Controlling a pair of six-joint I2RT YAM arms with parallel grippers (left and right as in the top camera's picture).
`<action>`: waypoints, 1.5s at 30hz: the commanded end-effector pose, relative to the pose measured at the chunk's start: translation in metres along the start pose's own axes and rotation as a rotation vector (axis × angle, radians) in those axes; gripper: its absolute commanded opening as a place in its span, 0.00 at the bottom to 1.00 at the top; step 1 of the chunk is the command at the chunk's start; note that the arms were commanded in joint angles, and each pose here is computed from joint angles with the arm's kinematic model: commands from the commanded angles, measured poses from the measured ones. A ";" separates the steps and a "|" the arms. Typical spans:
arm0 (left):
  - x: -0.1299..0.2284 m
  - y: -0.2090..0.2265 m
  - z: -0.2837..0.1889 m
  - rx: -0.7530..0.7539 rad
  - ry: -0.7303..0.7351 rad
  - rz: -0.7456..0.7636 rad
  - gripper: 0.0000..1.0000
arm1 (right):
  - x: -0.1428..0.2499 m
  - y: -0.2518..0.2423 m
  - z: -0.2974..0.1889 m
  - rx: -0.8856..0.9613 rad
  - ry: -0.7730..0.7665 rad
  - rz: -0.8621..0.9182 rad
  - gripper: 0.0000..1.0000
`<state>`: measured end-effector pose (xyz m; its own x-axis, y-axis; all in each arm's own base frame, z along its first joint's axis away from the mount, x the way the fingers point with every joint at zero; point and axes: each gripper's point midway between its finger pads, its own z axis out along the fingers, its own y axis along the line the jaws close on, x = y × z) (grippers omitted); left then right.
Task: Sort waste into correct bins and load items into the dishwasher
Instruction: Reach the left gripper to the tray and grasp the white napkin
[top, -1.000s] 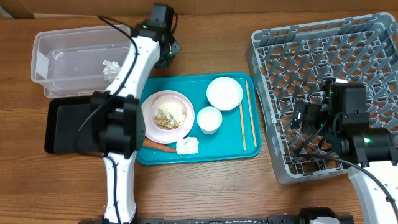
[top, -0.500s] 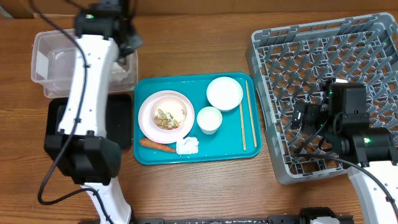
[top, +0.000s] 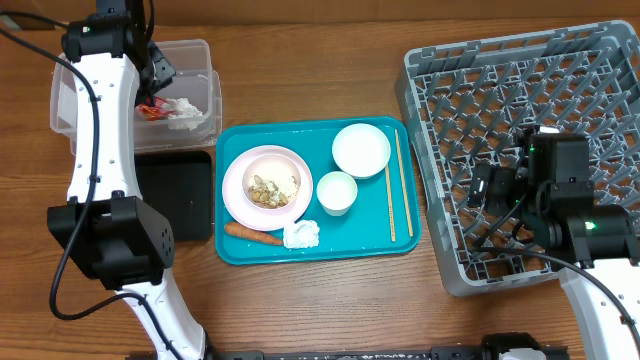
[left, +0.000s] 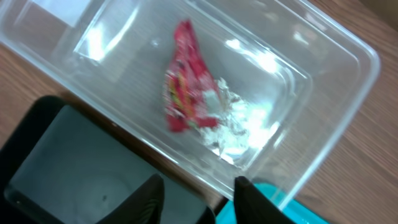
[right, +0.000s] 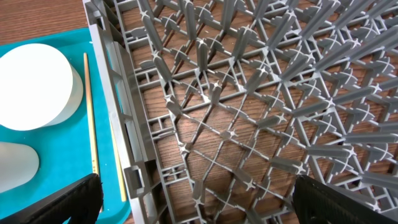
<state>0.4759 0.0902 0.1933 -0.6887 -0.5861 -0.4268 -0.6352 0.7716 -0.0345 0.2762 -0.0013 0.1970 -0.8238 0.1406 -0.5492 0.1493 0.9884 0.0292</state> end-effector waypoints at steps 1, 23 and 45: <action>0.021 -0.024 -0.013 0.139 0.082 0.105 0.46 | -0.011 0.002 -0.009 -0.012 -0.040 0.007 1.00; 0.193 -0.042 -0.133 0.176 0.367 0.668 0.52 | -0.011 0.002 -0.009 -0.012 -0.040 0.007 1.00; 0.331 -0.019 -0.034 0.374 0.315 0.939 0.93 | -0.011 0.002 -0.009 -0.013 -0.039 0.007 1.00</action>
<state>0.2557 -0.1175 0.1062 -0.9504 0.2151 -0.2246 0.2363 0.9690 -0.0720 0.2763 -0.0013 0.1972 -0.8232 0.1417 -0.5497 0.1501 0.9882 0.0300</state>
